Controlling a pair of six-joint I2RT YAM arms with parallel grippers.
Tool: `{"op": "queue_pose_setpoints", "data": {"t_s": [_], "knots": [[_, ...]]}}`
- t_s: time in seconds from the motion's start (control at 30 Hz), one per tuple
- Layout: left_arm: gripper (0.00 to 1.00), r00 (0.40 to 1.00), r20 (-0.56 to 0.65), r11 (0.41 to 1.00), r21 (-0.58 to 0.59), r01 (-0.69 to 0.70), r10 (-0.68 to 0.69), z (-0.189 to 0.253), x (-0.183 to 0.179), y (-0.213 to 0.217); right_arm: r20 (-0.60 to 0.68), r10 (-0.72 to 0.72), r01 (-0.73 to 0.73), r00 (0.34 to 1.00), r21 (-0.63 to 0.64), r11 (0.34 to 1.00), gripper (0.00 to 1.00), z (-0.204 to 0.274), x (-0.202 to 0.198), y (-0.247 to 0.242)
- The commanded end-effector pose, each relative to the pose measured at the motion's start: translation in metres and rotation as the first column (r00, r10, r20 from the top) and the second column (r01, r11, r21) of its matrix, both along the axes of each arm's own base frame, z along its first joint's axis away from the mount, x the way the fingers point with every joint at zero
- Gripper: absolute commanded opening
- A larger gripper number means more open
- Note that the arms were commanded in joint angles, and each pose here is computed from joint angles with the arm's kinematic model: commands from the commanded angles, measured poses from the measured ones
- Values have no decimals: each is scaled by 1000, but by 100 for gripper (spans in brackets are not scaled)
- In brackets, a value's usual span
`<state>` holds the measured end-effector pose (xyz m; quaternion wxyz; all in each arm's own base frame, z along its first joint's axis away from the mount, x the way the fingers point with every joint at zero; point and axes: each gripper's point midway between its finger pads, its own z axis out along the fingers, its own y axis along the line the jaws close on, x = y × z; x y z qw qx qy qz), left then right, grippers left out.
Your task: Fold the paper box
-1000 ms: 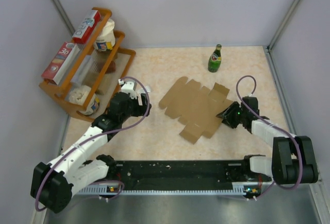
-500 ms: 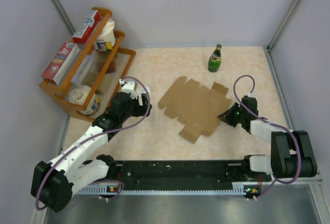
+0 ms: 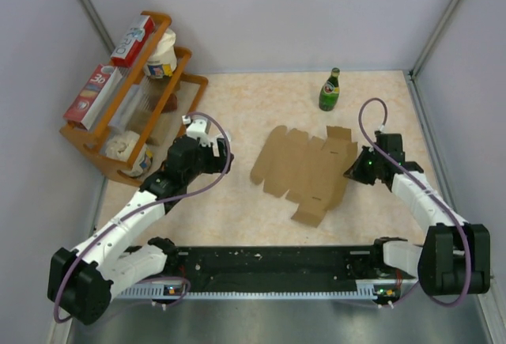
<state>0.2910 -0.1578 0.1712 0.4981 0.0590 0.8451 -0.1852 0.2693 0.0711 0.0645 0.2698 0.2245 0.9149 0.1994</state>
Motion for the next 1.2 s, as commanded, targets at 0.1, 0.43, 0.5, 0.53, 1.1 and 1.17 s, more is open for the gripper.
{"op": "queue_pose_setpoints", "data": {"t_s": [0.1, 0.43, 0.5, 0.53, 1.1, 1.17], "knots": [[85, 993, 112, 999, -40, 31, -26, 36, 25, -17, -39, 164, -167, 986, -84, 982, 0, 38, -27, -4], [85, 973, 175, 984, -70, 162, -148, 71, 52, -55, -53, 399, -402, 916, -128, 907, 0, 82, -26, 28], [85, 970, 173, 981, -60, 183, -170, 76, 56, -59, -76, 433, -440, 898, -129, 889, 0, 82, -28, 32], [85, 966, 179, 978, -62, 199, -185, 80, 56, -63, -87, 444, -452, 892, -127, 883, 0, 82, -28, 33], [85, 957, 131, 961, -75, 268, -257, 65, 29, -64, -68, 585, -587, 808, -180, 789, 0, 95, 18, 65], [85, 958, 124, 961, -67, 268, -259, 62, 27, -62, -67, 577, -577, 814, -206, 790, 0, 98, 27, 64]]}}
